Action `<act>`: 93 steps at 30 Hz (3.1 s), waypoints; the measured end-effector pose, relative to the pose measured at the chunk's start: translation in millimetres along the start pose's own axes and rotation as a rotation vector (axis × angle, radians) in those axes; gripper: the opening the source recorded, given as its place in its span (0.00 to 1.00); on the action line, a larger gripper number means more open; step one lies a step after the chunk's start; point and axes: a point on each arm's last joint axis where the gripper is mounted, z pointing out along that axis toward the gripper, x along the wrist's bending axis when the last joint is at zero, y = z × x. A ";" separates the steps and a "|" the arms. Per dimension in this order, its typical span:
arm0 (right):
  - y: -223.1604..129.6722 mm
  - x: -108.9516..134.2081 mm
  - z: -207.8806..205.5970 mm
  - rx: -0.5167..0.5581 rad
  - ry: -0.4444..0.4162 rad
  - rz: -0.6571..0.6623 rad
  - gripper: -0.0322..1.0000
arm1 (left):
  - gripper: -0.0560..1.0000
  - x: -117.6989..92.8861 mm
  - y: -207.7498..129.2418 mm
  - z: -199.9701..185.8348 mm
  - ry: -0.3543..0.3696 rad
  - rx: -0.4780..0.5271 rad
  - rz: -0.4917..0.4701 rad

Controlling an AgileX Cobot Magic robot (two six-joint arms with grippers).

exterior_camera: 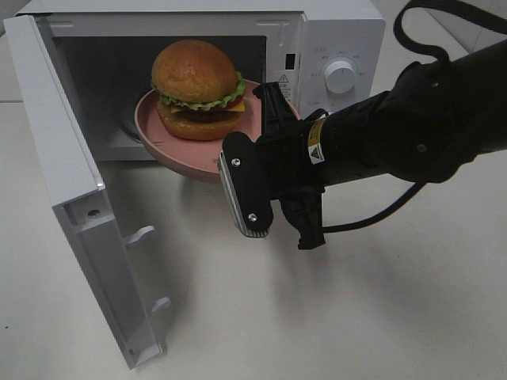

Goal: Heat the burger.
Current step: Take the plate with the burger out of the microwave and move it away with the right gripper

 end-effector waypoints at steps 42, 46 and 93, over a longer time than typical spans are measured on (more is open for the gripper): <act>-22.6 52.7 -114.9 0.079 0.012 0.066 0.13 | 0.96 0.0 0.0 0.0 0.000 0.000 0.000; -26.0 57.0 -126.1 0.111 0.035 0.056 0.13 | 0.96 0.0 0.0 0.0 0.000 0.000 0.000; -67.6 76.4 -177.6 0.621 0.017 0.566 0.13 | 0.96 0.0 0.0 0.0 0.000 0.000 0.000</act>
